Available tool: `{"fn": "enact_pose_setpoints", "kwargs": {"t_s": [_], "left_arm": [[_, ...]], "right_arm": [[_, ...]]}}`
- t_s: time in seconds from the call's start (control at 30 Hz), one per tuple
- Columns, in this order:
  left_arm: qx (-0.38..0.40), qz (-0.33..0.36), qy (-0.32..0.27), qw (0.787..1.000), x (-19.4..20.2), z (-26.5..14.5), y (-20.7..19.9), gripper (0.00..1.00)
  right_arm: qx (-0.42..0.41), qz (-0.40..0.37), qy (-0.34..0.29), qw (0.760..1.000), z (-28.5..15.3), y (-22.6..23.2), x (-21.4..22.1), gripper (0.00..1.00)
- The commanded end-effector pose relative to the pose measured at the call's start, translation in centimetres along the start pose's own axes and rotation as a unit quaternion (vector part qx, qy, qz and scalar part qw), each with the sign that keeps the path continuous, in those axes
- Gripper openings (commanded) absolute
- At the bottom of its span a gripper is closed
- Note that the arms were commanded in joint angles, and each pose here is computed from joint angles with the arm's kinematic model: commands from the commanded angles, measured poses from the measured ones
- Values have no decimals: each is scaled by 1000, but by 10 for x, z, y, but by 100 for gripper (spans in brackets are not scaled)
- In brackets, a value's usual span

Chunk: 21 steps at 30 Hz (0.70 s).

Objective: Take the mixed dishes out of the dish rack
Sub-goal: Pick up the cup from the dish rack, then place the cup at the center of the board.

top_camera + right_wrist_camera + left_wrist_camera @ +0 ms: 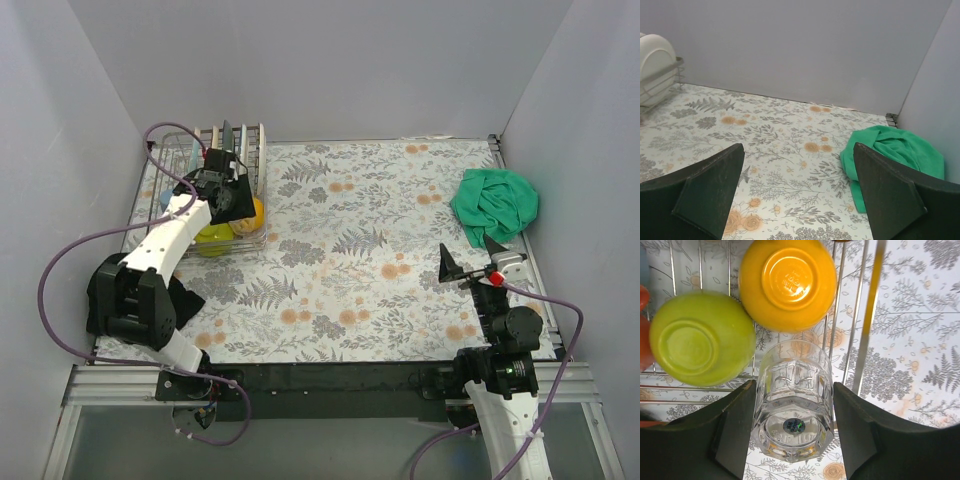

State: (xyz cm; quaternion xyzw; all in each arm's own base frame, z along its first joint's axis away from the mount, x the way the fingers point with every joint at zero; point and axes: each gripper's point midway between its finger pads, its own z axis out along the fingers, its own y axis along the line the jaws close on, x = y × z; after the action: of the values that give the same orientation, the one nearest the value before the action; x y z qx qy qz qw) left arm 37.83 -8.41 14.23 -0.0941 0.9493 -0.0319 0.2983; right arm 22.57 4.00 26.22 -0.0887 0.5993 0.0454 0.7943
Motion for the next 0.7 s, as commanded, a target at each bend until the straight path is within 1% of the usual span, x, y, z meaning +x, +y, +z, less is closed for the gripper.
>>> {"fn": "enact_pose_setpoints", "kwargs": {"t_s": [0.0, 0.1, 0.13, 0.17, 0.2, 0.23, 0.3, 0.33, 0.37, 0.4, 0.43, 0.47, 0.5, 0.53, 0.57, 0.6, 0.63, 0.67], "left_arm": [[41, -14, -81, 996, -38, -49, -10, 17], [87, -17, -101, 991, -41, -68, -22, 16], [101, -20, -105, 989, -42, -73, -26, 16], [115, -23, -118, 986, -45, -85, -29, 16], [121, -25, -127, 984, -47, -87, -30, 16], [158, -22, -122, 980, -44, -96, -41, 16], [193, -24, -130, 972, -43, -108, -52, 16], [224, -21, -124, 966, -40, -115, -61, 16], [245, -20, -122, 962, -37, -119, -67, 16], [270, -24, -135, 953, -40, -129, -74, 16], [301, -19, -117, 946, -28, -130, -82, 16], [320, -20, -114, 940, -24, -133, -86, 16], [345, -26, -125, 930, -26, -141, -93, 16], [360, -31, -105, 927, -11, -134, -96, 16], [391, -28, -92, 915, -2, -139, -104, 16], [416, -24, -100, 904, -3, -144, -111, 16], [426, -43, -76, 900, 12, -139, -113, 16], [456, -36, -77, 886, 15, -146, -122, 16]], "right_arm": [[-61, -10, -110, 992, -18, 21, -65, 98], [-89, 9, -95, 991, -12, 30, -71, 98], [-108, 14, -70, 992, -5, 37, -63, 98], [-116, 25, -59, 991, -3, 40, -63, 98], [-124, 41, -51, 990, -1, 43, -68, 98], [-135, 60, -21, 989, 7, 48, -59, 98], [-146, 97, 0, 985, 13, 53, -62, 98], [-157, 112, 29, 981, 20, 58, -53, 98], [-167, 122, 43, 978, 23, 62, -50, 98], [-178, 130, 55, 974, 25, 67, -49, 98], [-201, 139, 74, 967, 30, 75, -47, 98], [-211, 148, 84, 963, 33, 79, -45, 98], [-219, 161, 93, 958, 35, 83, -45, 98], [-238, 175, 111, 949, 38, 90, -39, 98], [-251, 181, 105, 945, 42, 94, -42, 98], [-265, 197, 105, 938, 43, 100, -43, 98], [-293, 208, 117, 926, 41, 109, -35, 98], [-309, 208, 89, 924, 45, 113, -46, 98]]}}
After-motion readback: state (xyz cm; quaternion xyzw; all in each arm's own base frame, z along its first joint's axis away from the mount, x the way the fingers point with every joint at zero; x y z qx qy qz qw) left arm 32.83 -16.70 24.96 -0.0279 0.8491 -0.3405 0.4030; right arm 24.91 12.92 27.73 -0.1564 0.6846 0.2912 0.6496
